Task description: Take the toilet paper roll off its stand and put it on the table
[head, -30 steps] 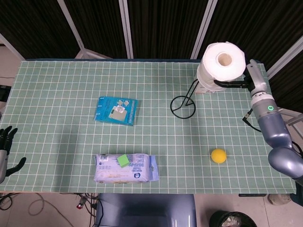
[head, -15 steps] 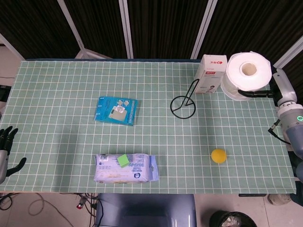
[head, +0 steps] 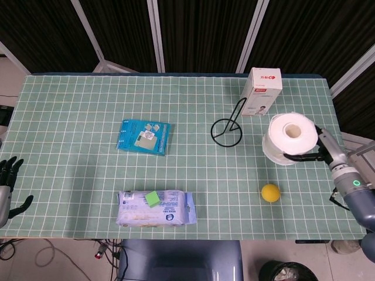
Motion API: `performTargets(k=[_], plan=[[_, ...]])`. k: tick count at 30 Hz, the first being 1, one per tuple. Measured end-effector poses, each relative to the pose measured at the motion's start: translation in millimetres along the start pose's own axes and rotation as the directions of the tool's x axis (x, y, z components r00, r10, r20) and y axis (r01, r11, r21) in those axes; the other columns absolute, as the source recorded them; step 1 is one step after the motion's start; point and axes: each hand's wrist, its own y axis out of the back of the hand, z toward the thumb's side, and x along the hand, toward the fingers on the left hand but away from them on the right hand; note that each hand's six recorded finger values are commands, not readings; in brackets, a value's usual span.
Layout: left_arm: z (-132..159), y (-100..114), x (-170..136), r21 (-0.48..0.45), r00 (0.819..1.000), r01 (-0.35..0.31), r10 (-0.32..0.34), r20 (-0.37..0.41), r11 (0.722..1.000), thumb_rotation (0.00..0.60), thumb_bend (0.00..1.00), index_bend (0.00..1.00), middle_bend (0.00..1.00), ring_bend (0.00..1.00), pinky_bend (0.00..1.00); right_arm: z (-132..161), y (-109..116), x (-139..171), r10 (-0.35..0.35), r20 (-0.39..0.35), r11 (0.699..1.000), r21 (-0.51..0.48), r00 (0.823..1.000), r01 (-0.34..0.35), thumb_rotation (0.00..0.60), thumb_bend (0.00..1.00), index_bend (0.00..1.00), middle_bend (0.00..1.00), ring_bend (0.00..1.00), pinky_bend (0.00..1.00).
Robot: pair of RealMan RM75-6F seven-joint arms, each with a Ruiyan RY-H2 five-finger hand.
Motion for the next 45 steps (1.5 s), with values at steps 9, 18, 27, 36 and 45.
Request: performTargets(k=[9, 18, 27, 36, 45], plan=[[-3.0, 1.9, 0.5, -0.006, 1.0, -0.005, 0.005, -0.007, 1.0, 0.6, 0.24, 0.03, 0.0, 0.0, 0.0, -22.5, -61.8, -15.5, 0.119, -0.014, 0.992, -0.033, 0.993, -0.12, 0.6, 0.0, 0.43, 0.36, 0.4, 0.3], [-4.5, 3.5, 0.3, -0.009, 1.0, -0.009, 0.009, -0.009, 1.0, 0.6, 0.24, 0.03, 0.0, 0.0, 0.0, -26.4, -112.7, -41.1, 0.163, -0.058, 0.986, -0.033, 0.985, -0.165, 0.6, 0.0, 0.43, 0.36, 0.4, 0.3], [-4.0, 2.4, 0.7, -0.007, 1.0, -0.004, 0.004, -0.007, 1.0, 0.6, 0.24, 0.03, 0.0, 0.0, 0.0, -34.1, -145.8, -51.2, 0.159, -0.08, 0.987, -0.008, 0.984, -0.16, 0.6, 0.0, 0.43, 0.36, 0.38, 0.27], [-2.9, 1.6, 0.3, -0.003, 1.0, -0.002, 0.002, -0.004, 1.0, 0.6, 0.24, 0.03, 0.0, 0.0, 0.0, -41.1, -170.9, -47.3, 0.209, -0.061, 0.978, -0.002, 0.976, -0.21, 0.6, 0.0, 0.43, 0.35, 0.34, 0.24], [-4.2, 2.5, 0.3, -0.006, 1.0, -0.004, 0.004, -0.007, 1.0, 0.6, 0.24, 0.03, 0.0, 0.0, 0.0, -45.2, -187.5, -49.6, 0.219, -0.062, 0.976, -0.004, 0.974, -0.219, 0.6, 0.0, 0.41, 0.26, 0.16, 0.08]])
